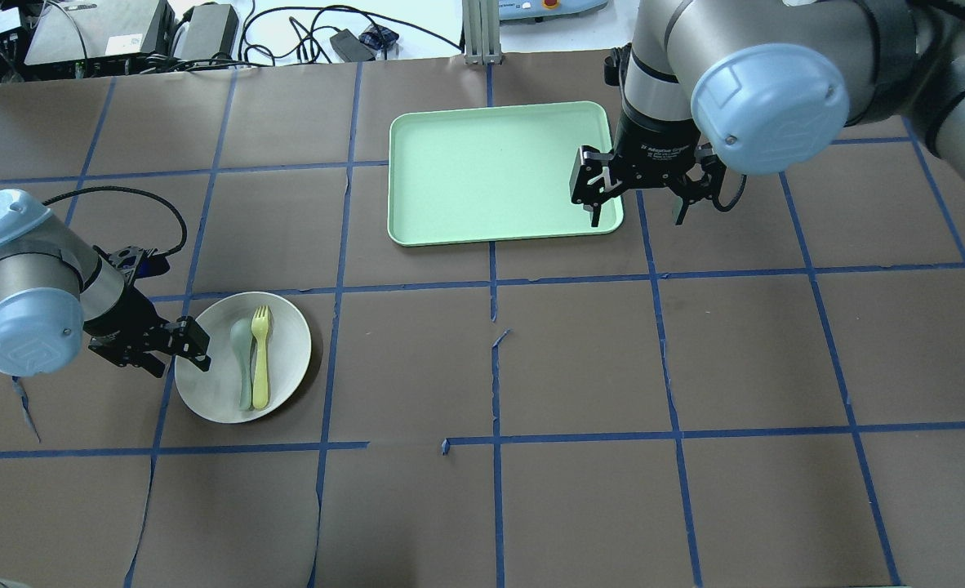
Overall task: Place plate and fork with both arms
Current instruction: 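Move the left gripper down to the white plate and grip its rim, then lift the plate with the left gripper and carry it onto the green tray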
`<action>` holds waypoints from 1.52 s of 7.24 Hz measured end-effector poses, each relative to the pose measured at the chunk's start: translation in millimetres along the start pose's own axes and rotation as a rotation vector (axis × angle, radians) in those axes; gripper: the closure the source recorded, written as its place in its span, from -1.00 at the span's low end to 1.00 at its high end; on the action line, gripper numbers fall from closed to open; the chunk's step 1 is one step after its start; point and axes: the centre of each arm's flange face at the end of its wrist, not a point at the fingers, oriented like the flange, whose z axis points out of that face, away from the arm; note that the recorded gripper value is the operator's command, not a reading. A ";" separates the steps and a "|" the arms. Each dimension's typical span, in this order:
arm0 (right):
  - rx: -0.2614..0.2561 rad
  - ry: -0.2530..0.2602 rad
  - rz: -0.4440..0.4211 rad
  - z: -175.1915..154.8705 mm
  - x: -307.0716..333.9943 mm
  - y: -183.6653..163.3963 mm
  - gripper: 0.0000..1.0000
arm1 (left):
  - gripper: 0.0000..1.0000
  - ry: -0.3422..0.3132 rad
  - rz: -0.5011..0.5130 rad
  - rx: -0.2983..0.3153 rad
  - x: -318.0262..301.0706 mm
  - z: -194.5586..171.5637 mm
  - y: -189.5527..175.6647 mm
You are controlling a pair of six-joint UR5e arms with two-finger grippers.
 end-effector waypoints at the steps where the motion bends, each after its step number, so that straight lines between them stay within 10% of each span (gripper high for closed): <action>1: 0.000 0.000 0.000 0.1 0.0 -0.1 -1.00 | 0.76 0.000 0.003 -0.010 -0.6 3.9 0.6; 6: -0.002 0.001 0.000 3.4 -0.3 -2.6 -1.00 | 1.00 -0.017 0.014 0.016 -7.8 -11.6 -5.5; 11: 0.015 -0.001 -0.006 2.8 -0.2 -5.7 -1.00 | 1.00 0.119 0.008 0.005 -2.7 -136.3 -56.8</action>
